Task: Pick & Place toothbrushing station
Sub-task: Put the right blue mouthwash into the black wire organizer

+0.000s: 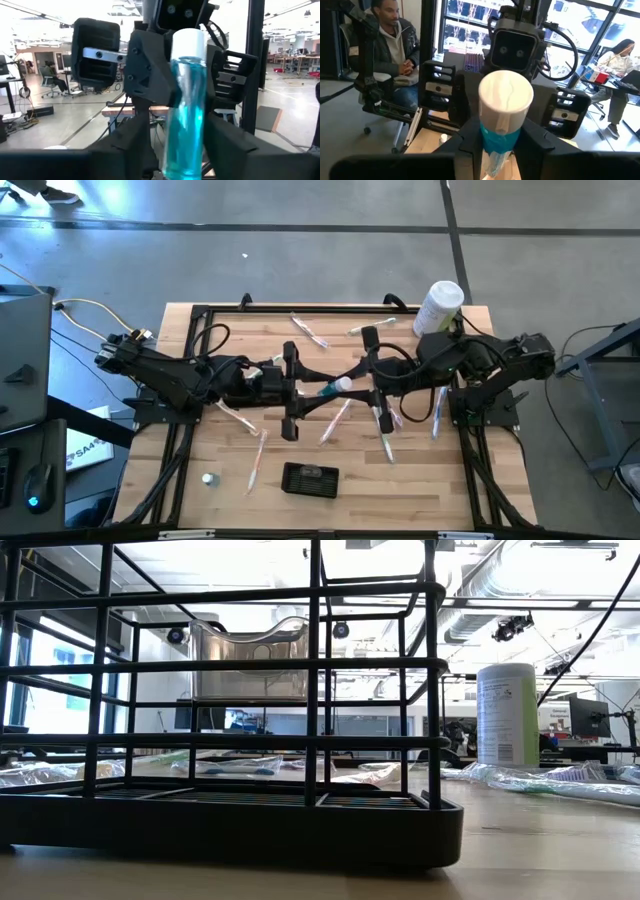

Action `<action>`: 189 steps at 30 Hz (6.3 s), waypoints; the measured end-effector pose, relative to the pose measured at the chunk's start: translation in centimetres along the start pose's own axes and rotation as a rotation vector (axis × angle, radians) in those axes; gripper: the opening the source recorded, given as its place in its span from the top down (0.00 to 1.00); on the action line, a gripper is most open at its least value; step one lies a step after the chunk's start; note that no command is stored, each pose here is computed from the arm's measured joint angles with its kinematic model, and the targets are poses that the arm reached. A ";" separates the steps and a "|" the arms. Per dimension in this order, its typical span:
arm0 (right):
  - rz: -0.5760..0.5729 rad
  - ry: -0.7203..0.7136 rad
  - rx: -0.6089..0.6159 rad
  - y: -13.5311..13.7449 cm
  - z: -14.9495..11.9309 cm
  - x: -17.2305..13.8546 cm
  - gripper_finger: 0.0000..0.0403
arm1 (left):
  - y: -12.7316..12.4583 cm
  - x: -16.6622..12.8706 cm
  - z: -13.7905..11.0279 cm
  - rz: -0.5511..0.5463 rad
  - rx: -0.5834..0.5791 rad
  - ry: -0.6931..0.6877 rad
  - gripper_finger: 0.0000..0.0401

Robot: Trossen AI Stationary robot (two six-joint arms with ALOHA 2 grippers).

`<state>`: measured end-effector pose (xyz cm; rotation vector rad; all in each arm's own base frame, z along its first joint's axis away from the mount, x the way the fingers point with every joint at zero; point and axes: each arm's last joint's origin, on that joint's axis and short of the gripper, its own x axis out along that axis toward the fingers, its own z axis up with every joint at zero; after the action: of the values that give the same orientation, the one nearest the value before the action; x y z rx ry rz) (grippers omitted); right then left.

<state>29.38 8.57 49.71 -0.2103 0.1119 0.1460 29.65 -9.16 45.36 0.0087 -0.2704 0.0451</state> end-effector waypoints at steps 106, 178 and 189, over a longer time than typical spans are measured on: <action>-0.113 0.404 0.082 -2.1 -4.5 0.7 0.55 | 2.6 1.9 -3.2 0.077 0.101 0.164 0.77; -0.060 0.319 0.517 5.6 -2.1 -2.9 0.34 | -13.7 -3.9 -2.8 0.427 -0.233 -0.058 0.77; -0.123 0.150 0.429 6.5 -1.0 -0.9 0.34 | -10.8 -1.3 -2.5 0.312 -0.191 -0.243 0.77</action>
<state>27.43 14.48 47.53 0.2006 0.2750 -0.0182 29.54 -19.96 42.58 -0.2199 -0.5164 0.3301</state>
